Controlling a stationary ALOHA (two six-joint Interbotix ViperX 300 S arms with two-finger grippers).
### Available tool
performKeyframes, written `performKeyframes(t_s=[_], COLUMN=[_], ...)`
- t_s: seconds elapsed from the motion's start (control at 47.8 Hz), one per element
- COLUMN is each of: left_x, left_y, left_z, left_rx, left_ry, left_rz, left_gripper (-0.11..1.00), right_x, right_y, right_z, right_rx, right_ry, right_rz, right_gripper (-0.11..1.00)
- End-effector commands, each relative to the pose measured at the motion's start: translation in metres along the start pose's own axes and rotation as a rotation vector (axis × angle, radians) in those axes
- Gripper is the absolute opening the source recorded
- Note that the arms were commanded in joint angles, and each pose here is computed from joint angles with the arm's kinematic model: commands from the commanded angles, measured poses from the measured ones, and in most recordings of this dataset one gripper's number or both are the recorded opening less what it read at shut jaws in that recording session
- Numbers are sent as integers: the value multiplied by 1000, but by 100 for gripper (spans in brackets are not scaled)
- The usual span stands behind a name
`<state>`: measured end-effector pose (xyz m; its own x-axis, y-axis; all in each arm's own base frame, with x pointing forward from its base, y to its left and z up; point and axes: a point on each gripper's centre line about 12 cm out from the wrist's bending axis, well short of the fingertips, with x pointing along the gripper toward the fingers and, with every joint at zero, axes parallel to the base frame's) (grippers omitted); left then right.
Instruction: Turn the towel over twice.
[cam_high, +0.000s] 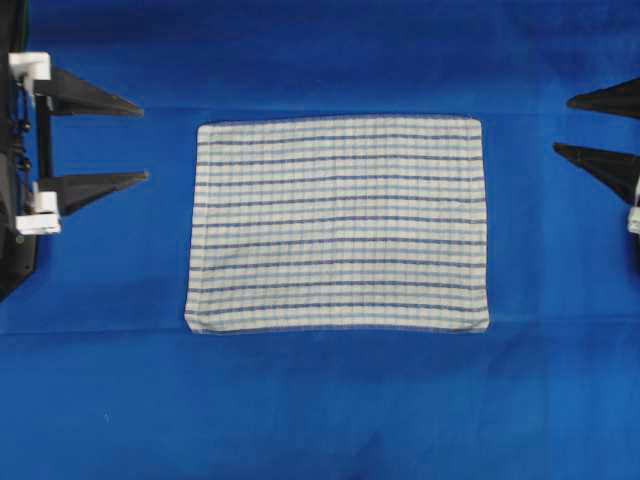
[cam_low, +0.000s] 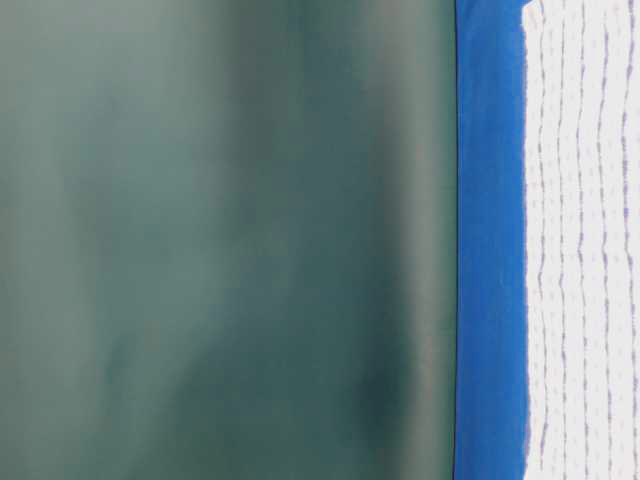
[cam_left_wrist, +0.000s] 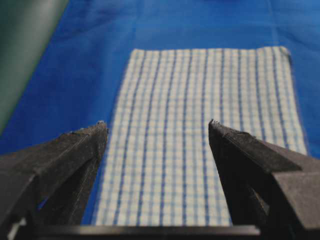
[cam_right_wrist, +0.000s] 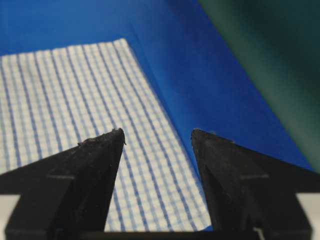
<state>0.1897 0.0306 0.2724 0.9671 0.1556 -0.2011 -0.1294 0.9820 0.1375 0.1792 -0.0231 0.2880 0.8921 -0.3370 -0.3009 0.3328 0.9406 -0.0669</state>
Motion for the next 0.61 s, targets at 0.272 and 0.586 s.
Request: performKeyframes(t_s=[0.272, 0.586], left_x=[-39, -49], left_y=[-1, -5], left_z=[-18, -52], left_rx=[-33, -39], left_ry=[-84, -82], left_rz=[24, 27], left_gripper=[76, 76], right_x=[-20, -16], right_y=[-17, -20], right_z=[-28, -75], right_rx=[50, 131], right_ry=[-50, 12], right_rz=[-2, -9], right_gripper=[63, 62])
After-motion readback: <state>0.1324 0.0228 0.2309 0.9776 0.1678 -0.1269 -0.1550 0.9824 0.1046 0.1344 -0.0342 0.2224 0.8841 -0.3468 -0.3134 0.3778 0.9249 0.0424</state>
